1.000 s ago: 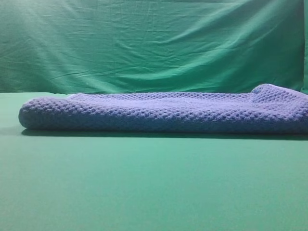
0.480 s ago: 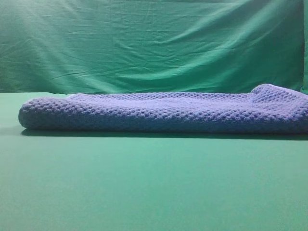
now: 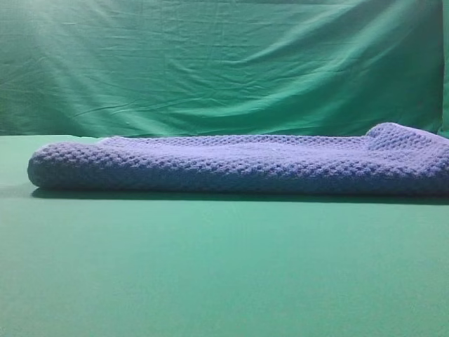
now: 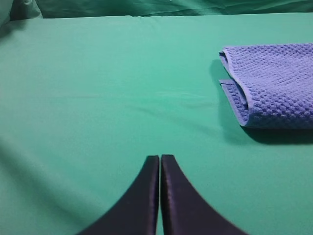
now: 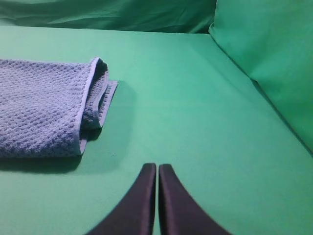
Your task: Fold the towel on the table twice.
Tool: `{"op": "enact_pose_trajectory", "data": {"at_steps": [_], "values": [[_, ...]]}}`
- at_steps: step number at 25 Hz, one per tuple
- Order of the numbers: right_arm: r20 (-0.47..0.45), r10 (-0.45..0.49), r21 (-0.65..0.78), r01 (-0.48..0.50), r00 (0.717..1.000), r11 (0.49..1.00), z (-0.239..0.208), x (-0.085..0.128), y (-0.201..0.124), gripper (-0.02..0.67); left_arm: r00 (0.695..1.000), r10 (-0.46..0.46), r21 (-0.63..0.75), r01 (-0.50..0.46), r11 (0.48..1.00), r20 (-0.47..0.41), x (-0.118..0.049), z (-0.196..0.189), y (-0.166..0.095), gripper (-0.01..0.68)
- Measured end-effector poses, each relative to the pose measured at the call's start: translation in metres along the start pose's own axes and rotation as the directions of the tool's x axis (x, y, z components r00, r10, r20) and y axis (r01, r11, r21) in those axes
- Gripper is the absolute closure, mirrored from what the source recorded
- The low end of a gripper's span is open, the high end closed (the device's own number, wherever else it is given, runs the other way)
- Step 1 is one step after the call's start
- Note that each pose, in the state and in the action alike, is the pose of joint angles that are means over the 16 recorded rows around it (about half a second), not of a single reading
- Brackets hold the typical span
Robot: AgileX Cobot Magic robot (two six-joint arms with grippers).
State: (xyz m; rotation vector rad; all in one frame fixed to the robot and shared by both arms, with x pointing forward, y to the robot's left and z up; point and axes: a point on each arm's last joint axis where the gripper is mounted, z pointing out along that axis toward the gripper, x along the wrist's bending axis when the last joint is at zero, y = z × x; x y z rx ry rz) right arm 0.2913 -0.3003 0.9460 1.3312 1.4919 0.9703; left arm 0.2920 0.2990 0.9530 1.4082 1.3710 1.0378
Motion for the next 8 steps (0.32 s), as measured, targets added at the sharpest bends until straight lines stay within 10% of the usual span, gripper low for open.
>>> {"op": "enact_pose_trajectory", "data": {"at_steps": [8], "values": [[0.0, 0.0, 0.002, 0.0, 1.0, 1.0, 0.0, 0.0, -0.0002, 0.649, 1.0, 0.0, 0.0, 0.0, 1.0, 0.0, 0.0, 0.0, 0.0, 0.673]]}}
